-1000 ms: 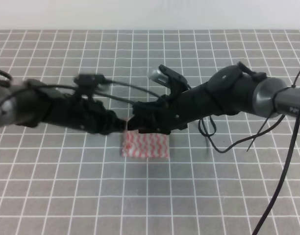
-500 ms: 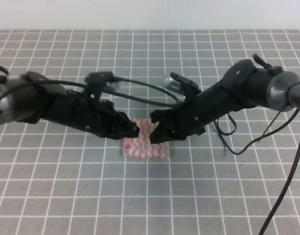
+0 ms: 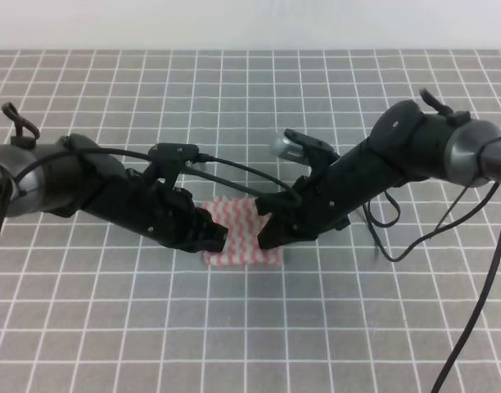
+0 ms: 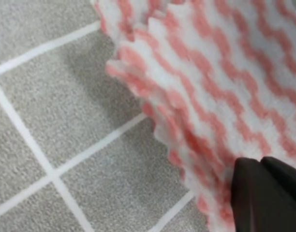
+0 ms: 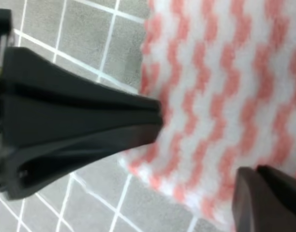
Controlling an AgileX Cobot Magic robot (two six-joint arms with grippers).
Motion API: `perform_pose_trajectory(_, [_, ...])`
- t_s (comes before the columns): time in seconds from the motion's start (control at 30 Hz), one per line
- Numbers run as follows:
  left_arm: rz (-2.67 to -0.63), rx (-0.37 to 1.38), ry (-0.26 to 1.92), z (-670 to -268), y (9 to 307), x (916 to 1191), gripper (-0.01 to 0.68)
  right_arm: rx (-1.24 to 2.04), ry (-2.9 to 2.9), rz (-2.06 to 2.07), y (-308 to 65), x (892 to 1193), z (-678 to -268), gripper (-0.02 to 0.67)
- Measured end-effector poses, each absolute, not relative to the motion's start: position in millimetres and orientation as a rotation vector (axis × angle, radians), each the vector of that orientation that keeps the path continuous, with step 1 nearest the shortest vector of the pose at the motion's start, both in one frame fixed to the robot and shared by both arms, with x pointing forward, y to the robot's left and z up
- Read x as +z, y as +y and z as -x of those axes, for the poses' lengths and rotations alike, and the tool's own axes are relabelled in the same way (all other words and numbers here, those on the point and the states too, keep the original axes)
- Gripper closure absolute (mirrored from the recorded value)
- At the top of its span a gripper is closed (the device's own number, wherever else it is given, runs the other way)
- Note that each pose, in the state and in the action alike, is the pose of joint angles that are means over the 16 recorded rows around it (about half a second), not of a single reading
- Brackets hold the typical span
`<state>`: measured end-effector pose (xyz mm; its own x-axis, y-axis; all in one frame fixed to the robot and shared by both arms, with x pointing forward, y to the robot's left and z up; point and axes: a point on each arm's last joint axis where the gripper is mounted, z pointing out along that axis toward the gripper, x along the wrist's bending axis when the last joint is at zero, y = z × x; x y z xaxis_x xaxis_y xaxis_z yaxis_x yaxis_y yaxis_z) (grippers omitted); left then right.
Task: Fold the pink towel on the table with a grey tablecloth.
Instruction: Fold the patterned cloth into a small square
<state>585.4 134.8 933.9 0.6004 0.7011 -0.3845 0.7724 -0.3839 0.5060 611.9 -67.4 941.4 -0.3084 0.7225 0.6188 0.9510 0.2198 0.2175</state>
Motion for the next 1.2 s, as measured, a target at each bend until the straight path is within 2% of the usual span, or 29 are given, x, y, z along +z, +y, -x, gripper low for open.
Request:
perform_pose_trajectory(0.63, [-2.112, 0.036, 1.109, -608.5, 131.7, 963.7, 0.673, -0.968, -2.139, 1.575, -62.5, 965.2, -630.6, 0.650])
perform_pose_trajectory(1.03, [-2.131, 0.062, 1.145, -620.0, 132.3, 942.7, 0.673, -0.996, -2.108, 1.683, -66.7, 945.0, -646.9, 0.650])
perform_pose_trajectory(1.2, [-2.142, 0.051, 1.141, -619.6, 134.4, 942.6, 0.673, -0.978, -2.090, 1.695, -72.2, 941.0, -649.7, 0.650])
